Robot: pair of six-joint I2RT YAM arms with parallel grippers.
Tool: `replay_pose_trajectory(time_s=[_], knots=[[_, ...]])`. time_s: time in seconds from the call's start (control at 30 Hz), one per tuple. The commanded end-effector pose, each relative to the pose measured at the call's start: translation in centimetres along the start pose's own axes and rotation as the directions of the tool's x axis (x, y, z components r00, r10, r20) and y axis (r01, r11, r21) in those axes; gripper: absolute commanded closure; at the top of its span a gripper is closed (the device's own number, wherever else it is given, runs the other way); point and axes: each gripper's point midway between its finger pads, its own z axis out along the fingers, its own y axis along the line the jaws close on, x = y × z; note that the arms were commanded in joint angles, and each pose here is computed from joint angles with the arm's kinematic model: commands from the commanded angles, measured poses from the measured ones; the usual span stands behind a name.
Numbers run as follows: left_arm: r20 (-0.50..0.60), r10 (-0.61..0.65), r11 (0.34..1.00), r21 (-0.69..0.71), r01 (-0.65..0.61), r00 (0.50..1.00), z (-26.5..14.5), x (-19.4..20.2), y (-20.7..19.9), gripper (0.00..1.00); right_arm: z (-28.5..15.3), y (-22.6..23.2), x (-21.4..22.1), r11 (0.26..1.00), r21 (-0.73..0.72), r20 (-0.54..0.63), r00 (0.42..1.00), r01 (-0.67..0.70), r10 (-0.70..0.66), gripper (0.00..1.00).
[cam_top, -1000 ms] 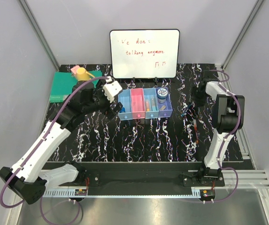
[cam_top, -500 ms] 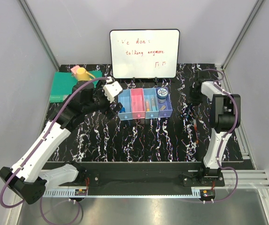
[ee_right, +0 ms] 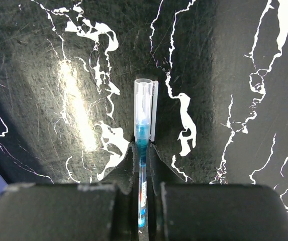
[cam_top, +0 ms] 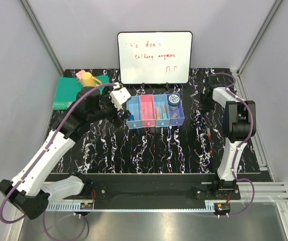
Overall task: Sort the stationery into containers
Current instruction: Pick up the pen from the center of the board.
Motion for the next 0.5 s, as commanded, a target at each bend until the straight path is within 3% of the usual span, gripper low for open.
replay_pose_trajectory(time_s=[0.0, 0.47], knots=[[0.071, 0.036, 0.998, -0.044, -0.033, 0.997, -0.9, -2.2, 0.9, 0.01, 0.3, 0.2, 0.0, 0.999, 0.009, 0.001, 0.999, 0.04, -0.04, 1.0], [0.072, 0.0, 1.0, -0.028, 0.002, 0.997, -0.7, -1.5, 0.3, 0.01, -4.6, 0.9, -3.9, 0.995, 0.012, 0.118, 0.988, 0.096, -0.097, 1.0]])
